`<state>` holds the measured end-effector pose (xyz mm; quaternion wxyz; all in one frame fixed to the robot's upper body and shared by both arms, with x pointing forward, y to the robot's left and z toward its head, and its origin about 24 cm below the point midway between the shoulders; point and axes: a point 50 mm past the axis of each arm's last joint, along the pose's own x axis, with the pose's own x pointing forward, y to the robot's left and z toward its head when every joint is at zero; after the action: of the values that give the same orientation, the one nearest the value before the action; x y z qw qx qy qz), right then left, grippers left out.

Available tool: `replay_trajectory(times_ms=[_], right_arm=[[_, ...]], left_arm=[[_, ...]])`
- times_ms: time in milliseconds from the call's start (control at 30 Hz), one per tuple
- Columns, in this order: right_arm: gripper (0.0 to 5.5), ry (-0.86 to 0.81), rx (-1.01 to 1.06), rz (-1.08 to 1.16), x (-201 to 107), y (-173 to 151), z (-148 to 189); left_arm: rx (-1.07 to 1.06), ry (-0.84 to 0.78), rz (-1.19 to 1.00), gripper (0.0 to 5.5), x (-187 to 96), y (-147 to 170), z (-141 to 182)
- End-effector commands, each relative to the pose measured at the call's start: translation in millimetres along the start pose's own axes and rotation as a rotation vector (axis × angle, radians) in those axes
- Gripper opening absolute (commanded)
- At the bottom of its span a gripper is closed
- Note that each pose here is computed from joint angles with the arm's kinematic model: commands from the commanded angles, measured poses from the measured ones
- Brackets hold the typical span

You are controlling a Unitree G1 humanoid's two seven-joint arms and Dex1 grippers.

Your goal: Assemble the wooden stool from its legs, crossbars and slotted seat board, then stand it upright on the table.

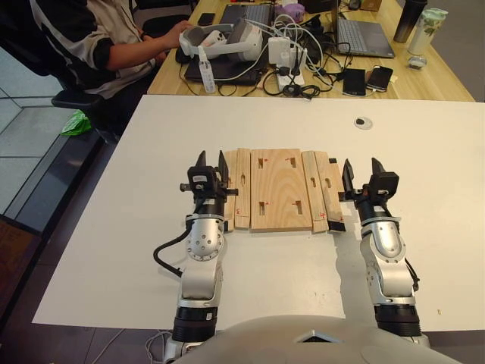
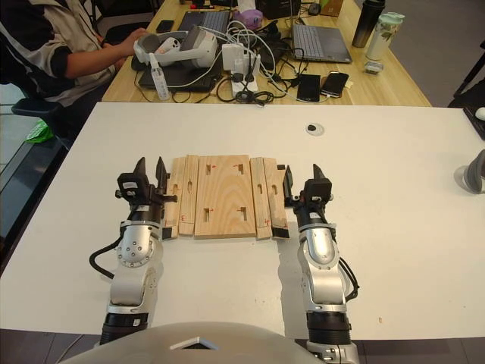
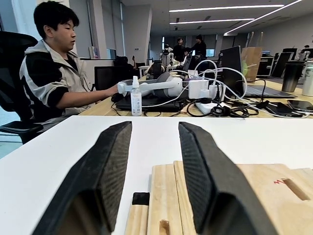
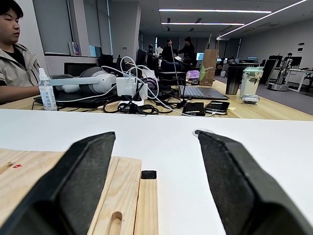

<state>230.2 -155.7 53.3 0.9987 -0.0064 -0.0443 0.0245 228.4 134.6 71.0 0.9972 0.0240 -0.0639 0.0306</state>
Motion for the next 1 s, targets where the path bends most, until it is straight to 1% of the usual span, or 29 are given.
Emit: replay_trajectory(times_ms=[33,600,667,767,800,833,900,933,1000], right_arm=[[3.28,-0.006,0.009,0.006,-2.6,0.4,-2.1],[3.28,-0.002,0.02,0.032,-5.5,4.5,-4.2],[3.35,0.0,0.02,0.034,-5.5,4.8,-4.6],[3.35,0.0,0.022,0.039,-5.3,5.4,-4.8],[3.16,-0.001,0.024,0.042,-5.3,5.6,-4.7],[3.07,-0.002,0.028,0.044,-5.4,5.9,-4.6],[2.74,-0.003,0.036,0.047,-5.6,6.2,-4.5],[2.53,-0.003,0.038,0.048,-5.7,6.3,-4.6],[2.22,-0.003,0.038,0.052,-5.7,6.6,-4.5]], left_arm=[[0.003,0.022,-0.014,1.9,0.4,5.3,-6.1],[-0.007,0.008,-0.106,1.9,-4.2,-2.6,-6.5],[-0.008,0.007,-0.106,2.02,-4.2,-2.6,-6.5],[-0.004,0.01,-0.094,2.39,-3.6,-1.8,-6.7],[0.0,0.014,-0.086,2.58,-3.4,-1.3,-7.1],[-0.001,0.017,-0.083,2.65,-3.2,-1.1,-7.4],[-0.005,0.016,-0.084,2.42,-3.0,-1.5,-7.6],[-0.007,0.015,-0.086,2.18,-3.0,-1.6,-7.5],[-0.001,0.015,-0.087,1.93,-2.9,-1.7,-7.4]])
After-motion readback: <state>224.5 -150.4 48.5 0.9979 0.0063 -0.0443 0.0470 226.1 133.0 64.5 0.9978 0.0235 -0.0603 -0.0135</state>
